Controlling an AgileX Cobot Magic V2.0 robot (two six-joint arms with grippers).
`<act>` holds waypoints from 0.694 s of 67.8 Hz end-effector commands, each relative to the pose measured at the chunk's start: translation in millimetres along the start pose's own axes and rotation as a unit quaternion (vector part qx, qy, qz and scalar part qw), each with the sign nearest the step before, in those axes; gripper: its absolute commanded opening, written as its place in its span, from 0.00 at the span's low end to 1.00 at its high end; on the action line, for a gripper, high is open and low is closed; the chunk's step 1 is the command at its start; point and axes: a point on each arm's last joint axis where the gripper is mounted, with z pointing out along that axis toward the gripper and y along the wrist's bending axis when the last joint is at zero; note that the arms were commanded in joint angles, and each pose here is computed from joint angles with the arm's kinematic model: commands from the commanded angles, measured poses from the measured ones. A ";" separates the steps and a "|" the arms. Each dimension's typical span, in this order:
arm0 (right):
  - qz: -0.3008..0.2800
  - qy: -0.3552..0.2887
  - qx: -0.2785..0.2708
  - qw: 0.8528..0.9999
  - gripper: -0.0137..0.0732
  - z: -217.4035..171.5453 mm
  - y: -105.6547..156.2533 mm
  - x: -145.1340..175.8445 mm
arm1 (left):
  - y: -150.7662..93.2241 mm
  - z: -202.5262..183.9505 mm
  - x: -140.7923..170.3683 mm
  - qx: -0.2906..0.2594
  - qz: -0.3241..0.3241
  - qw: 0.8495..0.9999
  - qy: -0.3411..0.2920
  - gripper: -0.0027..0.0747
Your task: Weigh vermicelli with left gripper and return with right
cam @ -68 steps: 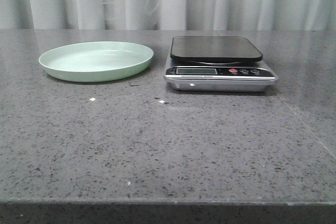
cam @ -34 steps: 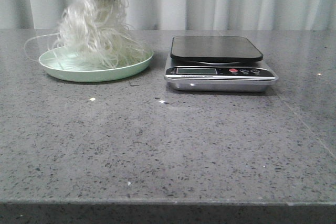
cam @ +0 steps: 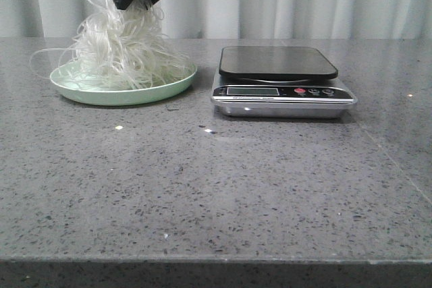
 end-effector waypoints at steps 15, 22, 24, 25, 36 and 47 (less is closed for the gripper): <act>-0.015 -0.088 -0.002 0.996 0.79 -49.8 13.0 -32.0 | 3.2 -1.0 -17.5 -0.011 -0.012 0.999 -0.048 0.21; -0.019 -0.098 0.002 0.995 0.79 -62.4 14.1 -36.1 | 3.2 -1.0 -17.5 -0.011 -0.012 0.999 -0.048 0.21; -0.022 -0.101 0.004 0.995 0.79 -66.1 14.4 -37.2 | 3.2 -1.0 -17.5 -0.011 -0.012 0.999 -0.048 0.21; -0.023 -0.103 0.005 0.994 0.79 -68.9 15.0 -38.1 | 3.2 -1.0 -17.5 -0.011 -0.012 0.999 -0.048 0.21; -0.031 -0.135 0.027 0.990 0.78 -108.4 9.8 -48.3 | 3.2 -1.0 -17.5 -0.011 -0.012 0.999 -0.048 0.21; -0.024 -0.157 0.053 0.986 0.61 -153.7 -5.7 -53.4 | 3.2 -1.0 -17.5 -0.011 -0.012 0.999 -0.048 0.21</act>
